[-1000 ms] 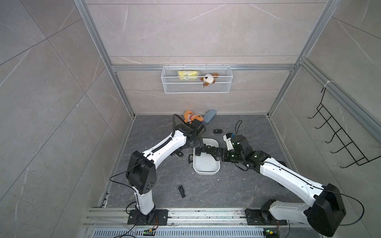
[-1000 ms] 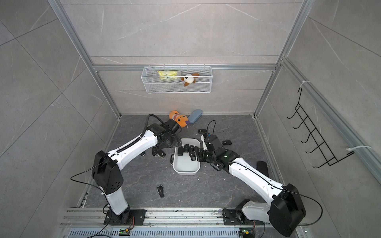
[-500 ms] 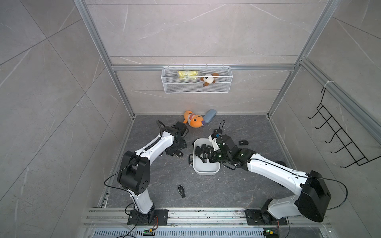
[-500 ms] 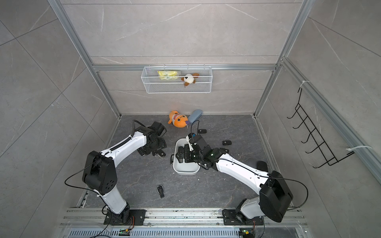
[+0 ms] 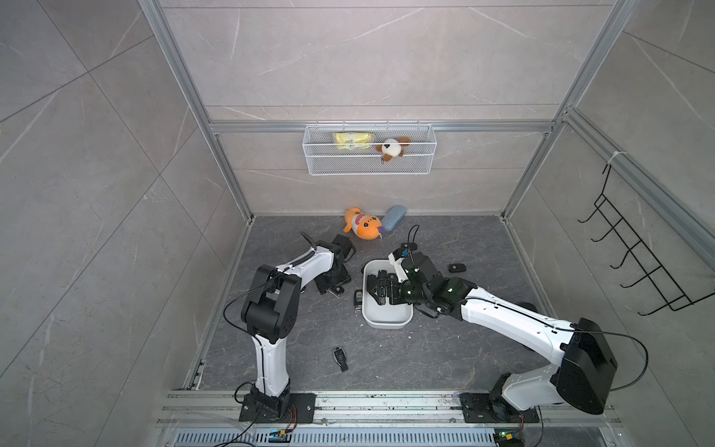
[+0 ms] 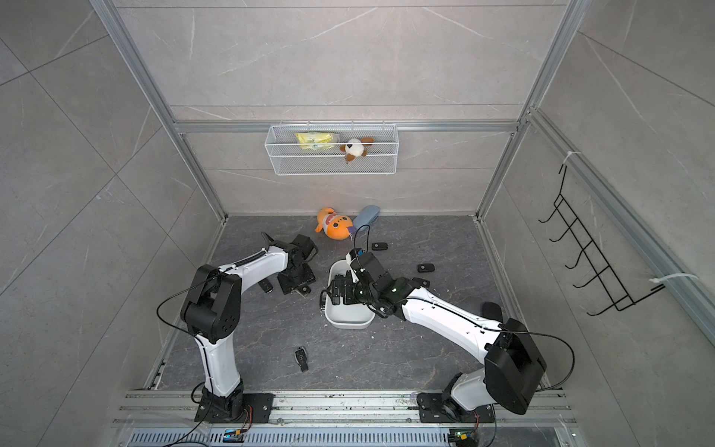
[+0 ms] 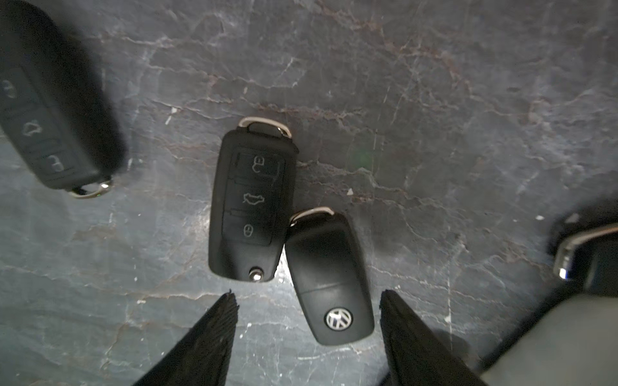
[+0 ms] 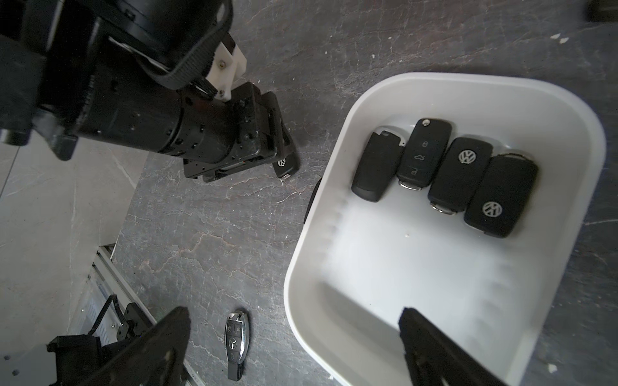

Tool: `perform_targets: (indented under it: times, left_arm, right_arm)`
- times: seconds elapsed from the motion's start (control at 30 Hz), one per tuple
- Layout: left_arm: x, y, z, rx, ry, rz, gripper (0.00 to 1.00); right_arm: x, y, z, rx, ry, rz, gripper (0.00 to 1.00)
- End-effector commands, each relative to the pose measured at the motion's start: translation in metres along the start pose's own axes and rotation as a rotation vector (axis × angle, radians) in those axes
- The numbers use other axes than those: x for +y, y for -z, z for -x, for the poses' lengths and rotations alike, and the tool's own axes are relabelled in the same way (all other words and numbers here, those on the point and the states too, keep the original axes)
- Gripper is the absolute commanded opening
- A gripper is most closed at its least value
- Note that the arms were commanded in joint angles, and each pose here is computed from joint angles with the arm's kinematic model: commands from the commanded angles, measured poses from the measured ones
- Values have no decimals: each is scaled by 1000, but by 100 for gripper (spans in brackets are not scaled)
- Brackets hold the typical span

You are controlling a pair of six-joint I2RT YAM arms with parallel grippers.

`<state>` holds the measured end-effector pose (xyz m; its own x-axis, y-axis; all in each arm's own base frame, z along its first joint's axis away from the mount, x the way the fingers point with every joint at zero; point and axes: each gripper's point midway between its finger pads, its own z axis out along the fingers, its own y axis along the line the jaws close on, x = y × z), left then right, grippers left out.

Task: Place the car key into the storage box
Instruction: Pick up the car key from the center of the board.

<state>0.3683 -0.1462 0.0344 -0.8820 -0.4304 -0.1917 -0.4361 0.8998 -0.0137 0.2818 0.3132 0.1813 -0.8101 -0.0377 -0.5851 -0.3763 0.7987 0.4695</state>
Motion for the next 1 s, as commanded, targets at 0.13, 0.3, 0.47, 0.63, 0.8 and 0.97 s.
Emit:
perform_targets:
  times: [0.13, 0.3, 0.47, 0.63, 0.8, 0.97]
  left_arm:
    - [-11, -11, 6, 9, 16, -25, 66]
    - [-12, -17, 5, 12, 7, -28, 52]
    - [-11, -10, 6, -4, -3, -36, 38]
    - [-10, 5, 6, -27, -20, -56, 34]
    - [-13, 30, 2, -66, -69, -75, 33]
    - [-24, 63, -7, -109, -126, -114, 33]
  right_arm:
    - [-1, 1, 9, -18, 17, -35, 100]
    - [-1, 0, 9, -15, 19, -41, 100]
    - [-1, -1, 9, -16, 19, -44, 100]
    - [-2, -1, 8, -15, 9, -43, 100]
    - [-5, 2, 6, -22, 2, -48, 100]
    - [-12, 11, 1, -35, -11, -67, 100]
